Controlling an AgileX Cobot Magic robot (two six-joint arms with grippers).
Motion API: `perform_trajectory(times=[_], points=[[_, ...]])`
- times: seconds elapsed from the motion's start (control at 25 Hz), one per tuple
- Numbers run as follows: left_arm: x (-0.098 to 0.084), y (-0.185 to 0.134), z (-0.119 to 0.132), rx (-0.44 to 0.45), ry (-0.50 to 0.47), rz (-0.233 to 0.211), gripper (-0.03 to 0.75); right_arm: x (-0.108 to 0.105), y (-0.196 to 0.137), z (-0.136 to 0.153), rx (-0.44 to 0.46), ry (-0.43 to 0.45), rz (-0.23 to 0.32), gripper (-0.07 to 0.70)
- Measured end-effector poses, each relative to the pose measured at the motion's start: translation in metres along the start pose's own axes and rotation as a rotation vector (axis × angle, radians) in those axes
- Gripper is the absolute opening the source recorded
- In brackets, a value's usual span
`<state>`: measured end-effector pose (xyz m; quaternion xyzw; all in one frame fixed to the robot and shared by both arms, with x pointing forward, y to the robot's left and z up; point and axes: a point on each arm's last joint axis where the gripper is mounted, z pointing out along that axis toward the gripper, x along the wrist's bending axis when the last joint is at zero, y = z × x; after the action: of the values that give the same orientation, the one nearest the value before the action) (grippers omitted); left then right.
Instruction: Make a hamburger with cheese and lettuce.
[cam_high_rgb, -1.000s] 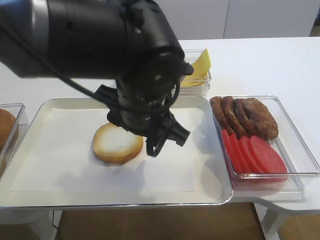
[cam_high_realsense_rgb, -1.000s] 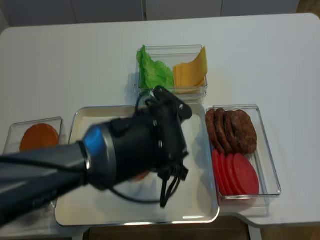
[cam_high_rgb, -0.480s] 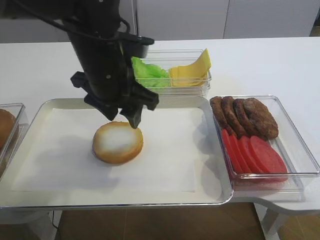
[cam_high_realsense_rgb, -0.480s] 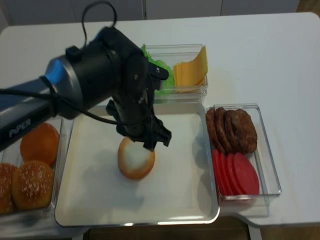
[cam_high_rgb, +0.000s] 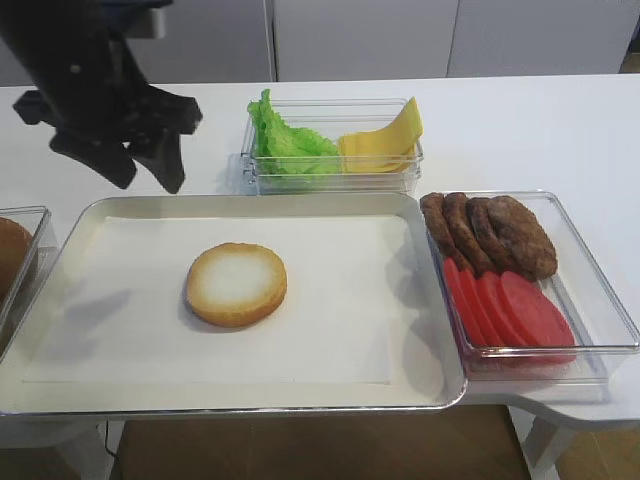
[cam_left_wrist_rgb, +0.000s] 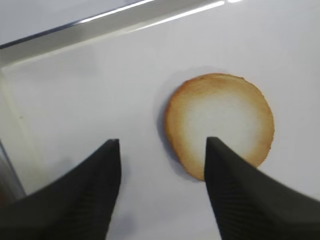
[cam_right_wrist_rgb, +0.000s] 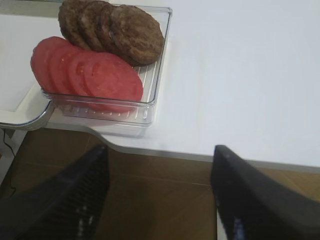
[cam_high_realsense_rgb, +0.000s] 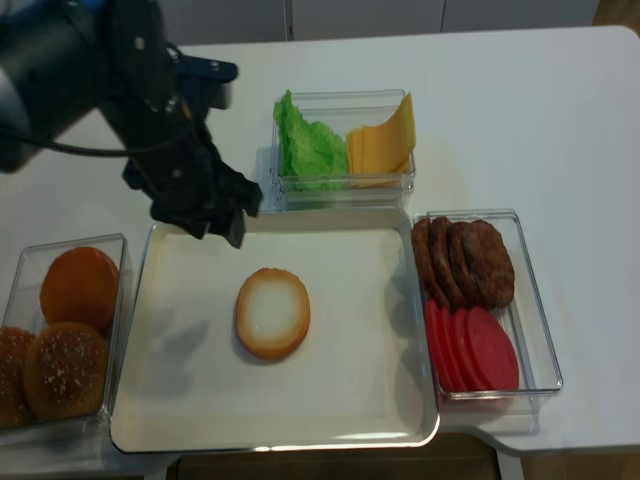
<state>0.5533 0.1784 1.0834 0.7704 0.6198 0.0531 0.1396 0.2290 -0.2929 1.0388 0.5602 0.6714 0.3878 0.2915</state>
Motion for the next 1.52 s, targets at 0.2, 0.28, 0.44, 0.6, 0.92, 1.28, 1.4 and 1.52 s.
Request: perform_trajectory(times=[0.2, 0.28, 0.44, 0.6, 0.92, 1.28, 1.4, 1.52], points=[[0.032, -0.005, -0.019, -0.002, 0.025, -0.064, 0.397, 0.0, 0.0, 0.0, 0.0, 0.0, 0.0, 0.478], [0.043, -0.007, -0.025, -0.009, 0.035, -0.096, 0.397, 0.0, 0.0, 0.0, 0.0, 0.0, 0.0, 0.478], [0.058, -0.02, -0.04, -0.034, 0.049, -0.13, 0.397, 0.0, 0.0, 0.0, 0.0, 0.0, 0.0, 0.478], [0.068, -0.038, -0.052, -0.05, 0.09, -0.145, 0.397, 0.0, 0.0, 0.0, 0.0, 0.0, -0.002, 0.478], [0.074, -0.09, -0.071, -0.074, 0.149, -0.154, 0.397, 0.0, 0.0, 0.0, 0.0, 0.0, -0.002, 0.478], [0.066, -0.16, -0.099, -0.194, 0.153, -0.169, 0.397, 0.0, 0.0, 0.0, 0.0, 0.0, -0.002, 0.478], [0.064, -0.182, -0.108, -0.245, 0.158, -0.17, 0.397, 0.0, 0.0, 0.0, 0.0, 0.0, -0.002, 0.478], [0.061, -0.204, -0.119, -0.321, 0.167, -0.177, 0.397, 0.0, 0.0, 0.0, 0.0, 0.0, -0.002, 0.478]])
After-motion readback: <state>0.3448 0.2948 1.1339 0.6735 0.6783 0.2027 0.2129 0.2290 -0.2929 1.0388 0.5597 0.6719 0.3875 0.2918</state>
